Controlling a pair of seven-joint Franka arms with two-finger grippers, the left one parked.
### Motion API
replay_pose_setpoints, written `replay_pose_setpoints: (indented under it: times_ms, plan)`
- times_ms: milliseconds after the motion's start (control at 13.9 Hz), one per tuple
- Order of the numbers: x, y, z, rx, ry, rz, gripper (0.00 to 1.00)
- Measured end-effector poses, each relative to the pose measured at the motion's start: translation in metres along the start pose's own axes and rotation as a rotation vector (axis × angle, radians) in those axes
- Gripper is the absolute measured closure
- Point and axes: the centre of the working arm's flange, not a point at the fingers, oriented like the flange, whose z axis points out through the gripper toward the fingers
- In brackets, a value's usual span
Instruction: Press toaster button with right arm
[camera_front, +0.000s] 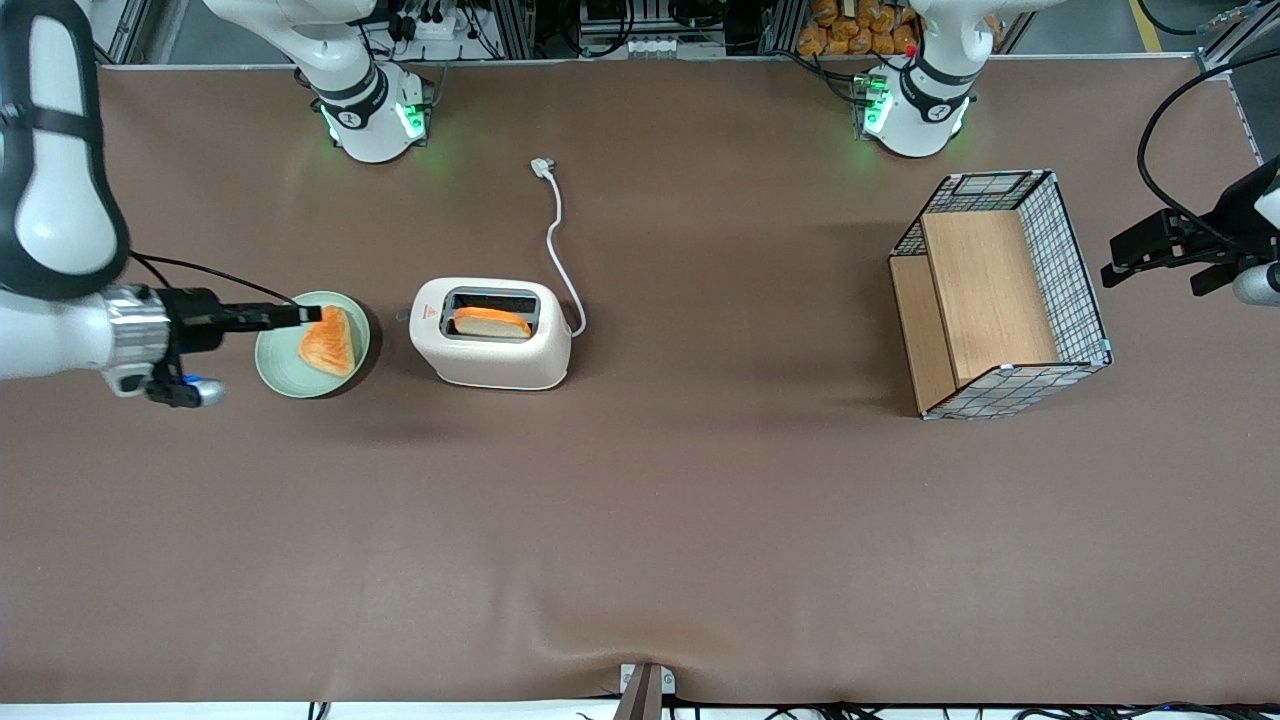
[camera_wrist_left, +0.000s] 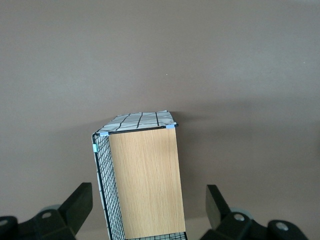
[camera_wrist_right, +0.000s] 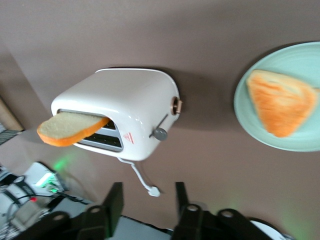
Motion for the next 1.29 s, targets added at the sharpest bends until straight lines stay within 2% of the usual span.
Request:
replay_pose_setpoints:
  times_ms: [144, 288, 359, 503, 647, 935, 1150, 1294]
  plan:
    - [-0.016, -0.015, -0.028, -0.093, 0.043, -0.018, 0.21]
    - [-0.036, -0.032, -0.050, -0.175, 0.089, -0.039, 0.04]
    - [-0.048, -0.039, -0.060, -0.212, 0.114, -0.041, 0.00]
    - [-0.071, -0.048, -0.079, -0.284, 0.163, -0.047, 0.00]
    - [-0.092, -0.056, -0.095, -0.324, 0.207, -0.054, 0.00]
    - [-0.117, -0.057, -0.113, -0.339, 0.266, -0.057, 0.00]
    - [-0.129, -0.054, -0.114, -0.342, 0.327, -0.064, 0.00]
    - [-0.138, -0.050, -0.114, -0.362, 0.344, -0.063, 0.00]
